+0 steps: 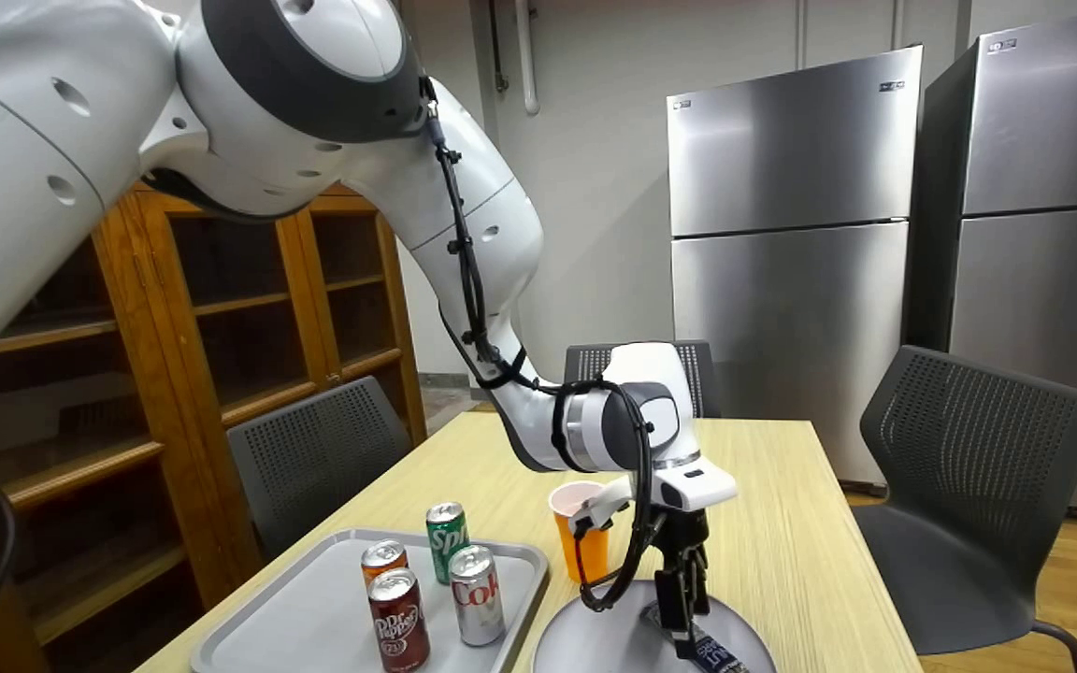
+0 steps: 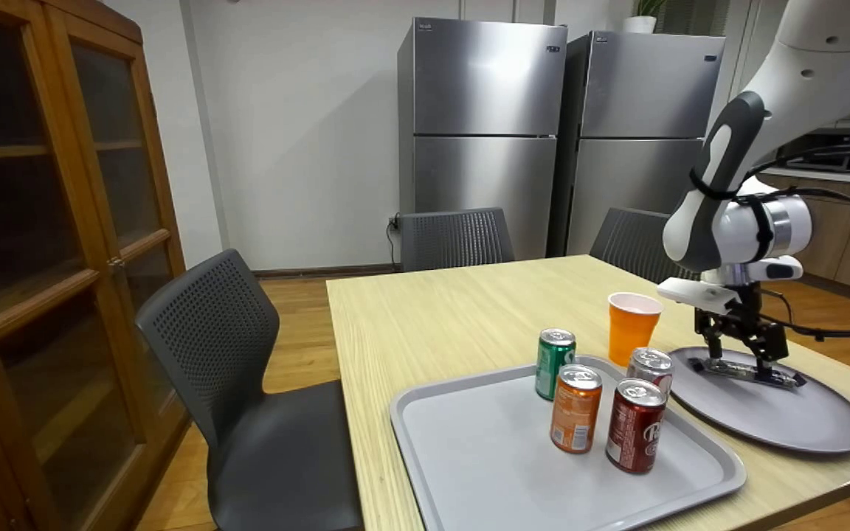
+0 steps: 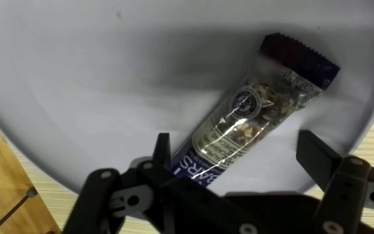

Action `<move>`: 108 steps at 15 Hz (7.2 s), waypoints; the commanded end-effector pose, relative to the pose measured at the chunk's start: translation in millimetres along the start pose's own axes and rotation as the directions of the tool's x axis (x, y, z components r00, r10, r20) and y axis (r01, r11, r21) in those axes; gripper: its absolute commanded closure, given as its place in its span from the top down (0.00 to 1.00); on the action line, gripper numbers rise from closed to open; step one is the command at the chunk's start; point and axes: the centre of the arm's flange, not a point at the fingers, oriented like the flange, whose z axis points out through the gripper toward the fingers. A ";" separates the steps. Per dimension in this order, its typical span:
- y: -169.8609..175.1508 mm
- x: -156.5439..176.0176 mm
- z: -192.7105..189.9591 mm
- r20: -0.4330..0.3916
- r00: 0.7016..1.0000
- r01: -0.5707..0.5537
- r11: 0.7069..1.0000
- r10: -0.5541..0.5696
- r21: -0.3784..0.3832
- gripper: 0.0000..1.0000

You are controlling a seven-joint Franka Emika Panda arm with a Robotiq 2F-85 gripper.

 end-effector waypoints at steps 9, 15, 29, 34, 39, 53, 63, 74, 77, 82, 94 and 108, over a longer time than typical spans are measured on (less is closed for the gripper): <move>-0.9 -0.6 -3.3 0.009 1.000 -0.010 1.000 0.010 0.005 0.26; 5.8 5.0 -25.7 -0.007 1.000 0.017 0.999 -0.017 0.032 0.07; -30.0 31.8 -82.0 -0.053 0.980 0.197 0.970 -0.192 0.141 0.07; -61.1 27.6 -87.5 -0.077 0.967 0.252 0.954 -0.242 0.164 0.07; -99.1 16.0 -77.0 -0.101 0.959 0.277 0.946 -0.263 0.169 0.07; -140.3 12.1 -71.9 -0.147 0.943 0.321 0.934 -0.299 0.156 0.77; -95.9 25.3 -149.9 -0.262 0.874 0.472 0.844 -0.410 0.256 1.00; -21.3 -10.9 -205.5 -0.354 0.656 0.755 0.589 -0.667 0.288 1.00; -0.7 -27.8 -210.9 -0.353 0.601 0.799 0.530 -0.717 0.283 1.00; 31.4 -67.0 -217.9 -0.353 0.531 0.846 0.456 -0.770 0.277 1.00; 74.0 -196.9 -238.8 -0.387 0.335 0.940 0.277 -0.859 0.199 1.00; 90.7 -304.5 -227.0 -0.382 0.230 0.971 0.187 -0.895 0.148 1.00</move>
